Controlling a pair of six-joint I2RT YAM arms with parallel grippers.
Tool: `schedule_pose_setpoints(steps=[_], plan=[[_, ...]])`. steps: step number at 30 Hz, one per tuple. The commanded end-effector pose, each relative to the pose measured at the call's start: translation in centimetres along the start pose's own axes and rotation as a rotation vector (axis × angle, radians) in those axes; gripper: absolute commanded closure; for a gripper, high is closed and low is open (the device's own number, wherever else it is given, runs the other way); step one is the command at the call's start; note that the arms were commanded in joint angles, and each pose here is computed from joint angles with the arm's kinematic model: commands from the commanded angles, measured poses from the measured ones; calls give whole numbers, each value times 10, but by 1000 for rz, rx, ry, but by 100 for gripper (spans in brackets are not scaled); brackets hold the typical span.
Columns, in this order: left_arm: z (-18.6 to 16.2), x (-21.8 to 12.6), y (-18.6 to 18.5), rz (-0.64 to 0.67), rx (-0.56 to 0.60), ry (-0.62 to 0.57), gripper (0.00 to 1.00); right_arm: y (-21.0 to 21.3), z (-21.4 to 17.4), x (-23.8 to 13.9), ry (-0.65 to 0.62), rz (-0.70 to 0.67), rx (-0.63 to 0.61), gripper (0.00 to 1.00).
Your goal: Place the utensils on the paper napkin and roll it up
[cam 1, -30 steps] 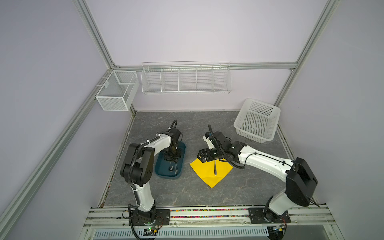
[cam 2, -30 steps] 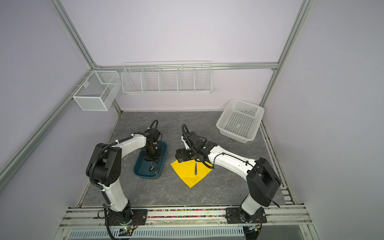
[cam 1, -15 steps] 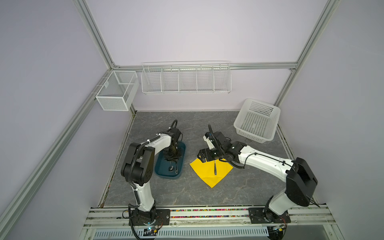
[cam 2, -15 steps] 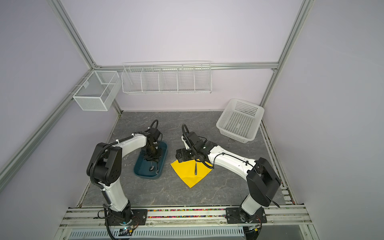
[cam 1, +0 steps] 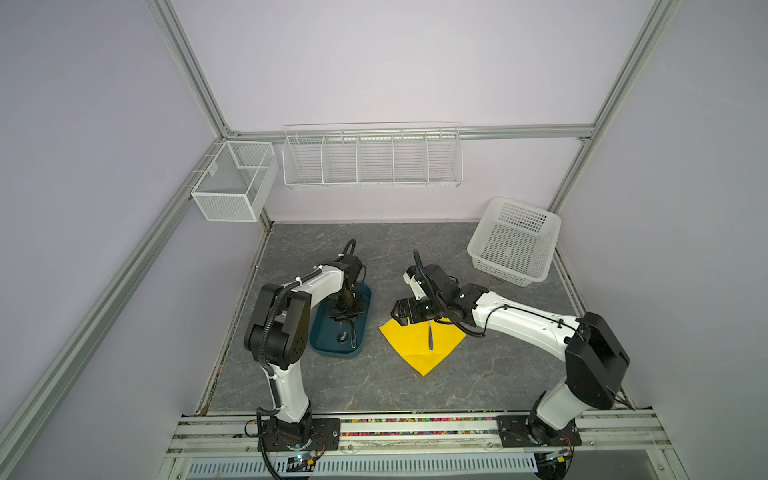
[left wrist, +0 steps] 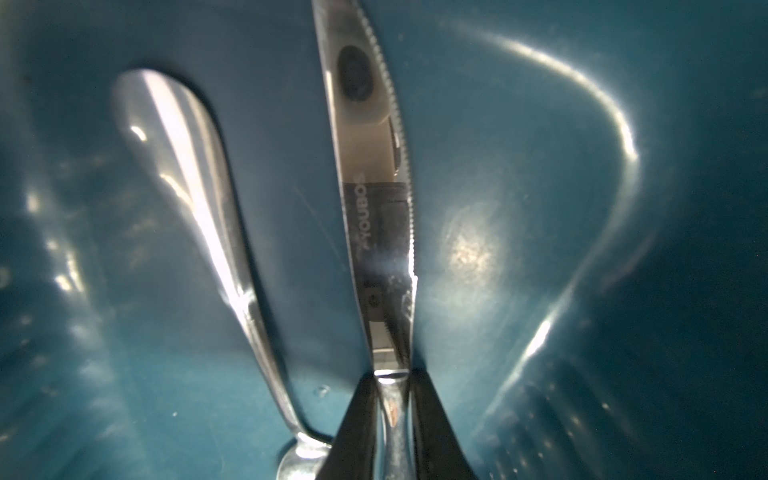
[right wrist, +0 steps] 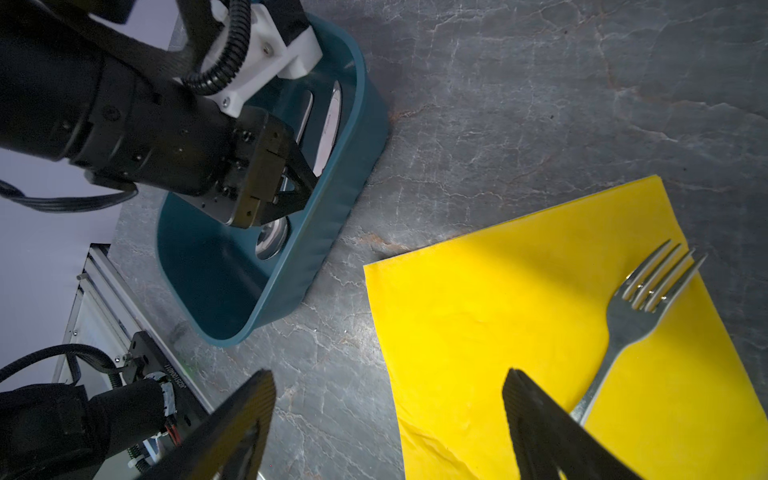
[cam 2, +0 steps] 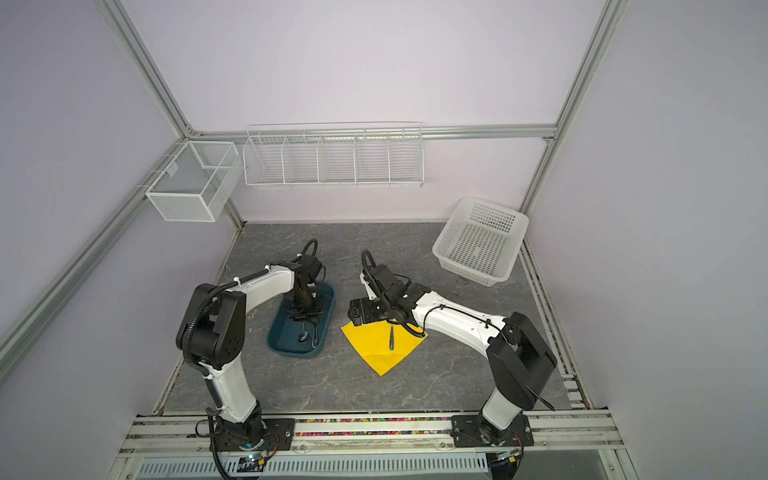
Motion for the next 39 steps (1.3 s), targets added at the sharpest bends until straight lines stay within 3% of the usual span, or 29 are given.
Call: schedule_pose_setpoints(steps=[1,10,19,29,34,39], plan=[[-14,48,11,66,-16,114,81,5,1,4,9,19,-5,11],[-15,51,15,121,-21,120,85,10,9,5,13,27,-21,11],[-17,58,18,165,-25,145,81,4,1,3,11,10,-3,11],[-18,61,15,164,-45,137,93,4,4,-3,5,2,-4,11],[-11,50,15,178,-61,84,88,6,8,-4,8,6,-6,11],[-19,68,19,189,-63,157,82,-1,-3,-4,32,-17,4,11]])
Point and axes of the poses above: each gripper's point midway between its finger pads, its own x axis out along the fingers, its own y axis along the line the jaws close on, z = x × y, the point moved 6 cm from there along -x, back along the fingers, and after that the axes turned 5 degrees about -x, right-handed, at the moved point
